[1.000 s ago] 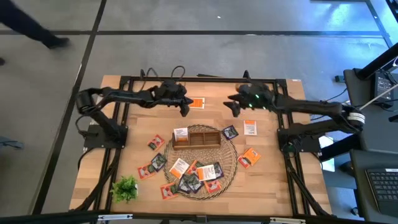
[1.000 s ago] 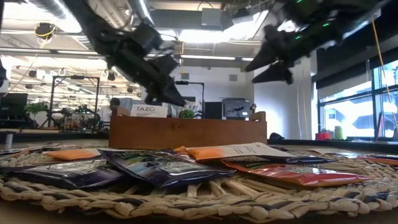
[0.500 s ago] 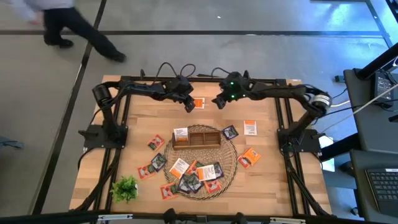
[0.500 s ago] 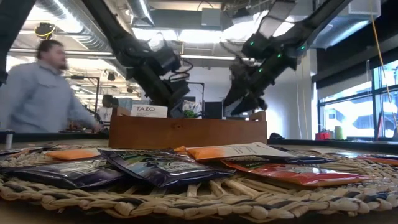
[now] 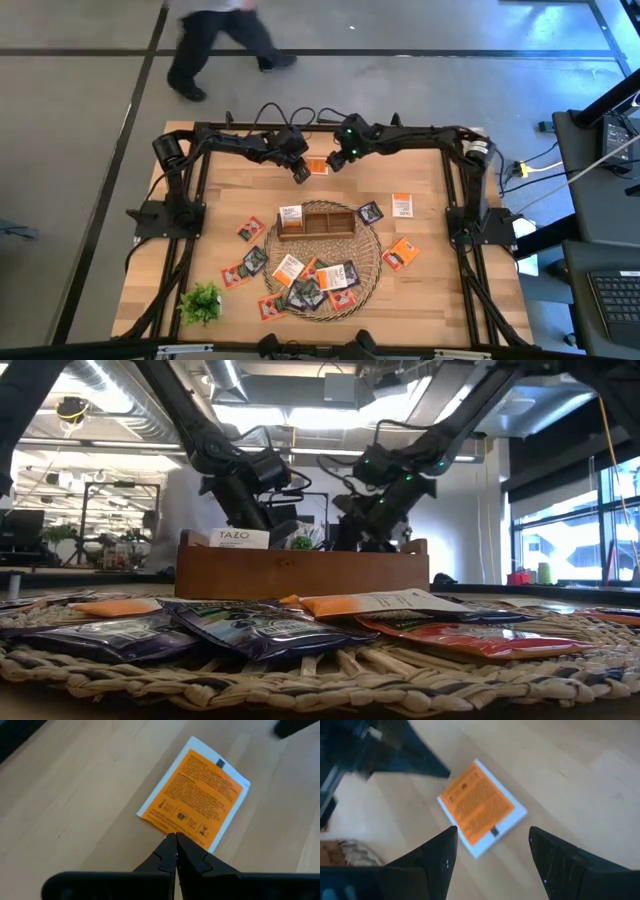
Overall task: Pick & Place Tea
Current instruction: Put the white tea bag into the left slot of the wooden organizer
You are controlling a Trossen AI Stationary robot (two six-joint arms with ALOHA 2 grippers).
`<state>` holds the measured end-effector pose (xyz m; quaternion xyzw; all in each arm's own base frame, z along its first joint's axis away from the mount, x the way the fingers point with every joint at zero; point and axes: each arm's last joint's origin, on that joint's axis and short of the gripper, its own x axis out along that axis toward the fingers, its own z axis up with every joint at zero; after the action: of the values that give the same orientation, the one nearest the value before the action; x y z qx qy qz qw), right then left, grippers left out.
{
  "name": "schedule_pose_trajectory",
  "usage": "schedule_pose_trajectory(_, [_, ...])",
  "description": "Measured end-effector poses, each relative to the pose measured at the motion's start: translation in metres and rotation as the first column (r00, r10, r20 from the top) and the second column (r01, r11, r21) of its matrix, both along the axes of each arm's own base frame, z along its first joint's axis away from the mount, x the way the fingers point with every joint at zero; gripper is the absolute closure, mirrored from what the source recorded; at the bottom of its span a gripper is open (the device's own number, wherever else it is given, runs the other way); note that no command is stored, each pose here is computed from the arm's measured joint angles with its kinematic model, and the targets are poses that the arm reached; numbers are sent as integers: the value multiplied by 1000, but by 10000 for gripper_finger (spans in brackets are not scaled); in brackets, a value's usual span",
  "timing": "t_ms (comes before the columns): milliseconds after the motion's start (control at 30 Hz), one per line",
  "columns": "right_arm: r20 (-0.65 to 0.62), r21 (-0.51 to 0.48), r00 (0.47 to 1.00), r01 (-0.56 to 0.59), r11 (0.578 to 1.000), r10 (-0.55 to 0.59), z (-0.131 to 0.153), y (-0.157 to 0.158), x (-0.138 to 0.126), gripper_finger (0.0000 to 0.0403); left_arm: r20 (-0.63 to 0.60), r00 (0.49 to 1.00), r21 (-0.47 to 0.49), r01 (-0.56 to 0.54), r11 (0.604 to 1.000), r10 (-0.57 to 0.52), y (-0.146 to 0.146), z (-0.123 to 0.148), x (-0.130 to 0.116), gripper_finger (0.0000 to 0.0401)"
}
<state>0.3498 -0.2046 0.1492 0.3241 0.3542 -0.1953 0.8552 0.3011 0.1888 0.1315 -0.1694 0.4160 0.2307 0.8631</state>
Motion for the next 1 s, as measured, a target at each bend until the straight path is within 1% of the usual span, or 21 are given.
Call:
schedule_pose_trajectory(133, [-34,15,999,-5,1000,6,-4,-5,9,157,4,1000,1,3,1000,-3,0,0,0,399])
schedule_pose_trajectory(367, [-40,12,999,-13,1000,13,-4,-6,11,157,5,1000,1,3,1000,-3,0,0,1,399])
schedule_pose_trajectory(700, [-44,3,999,-17,1000,17,-4,-5,12,157,0,1000,-53,1,999,-1,2,-22,6,399])
schedule_pose_trajectory(900, [-50,7,999,-16,1000,17,-5,-4,11,157,9,1000,-65,12,998,-12,2,-24,6,399])
schedule_pose_trajectory(1000, [-50,24,999,1,1000,0,-5,-4,11,157,17,1000,-66,17,998,-16,2,-24,7,399])
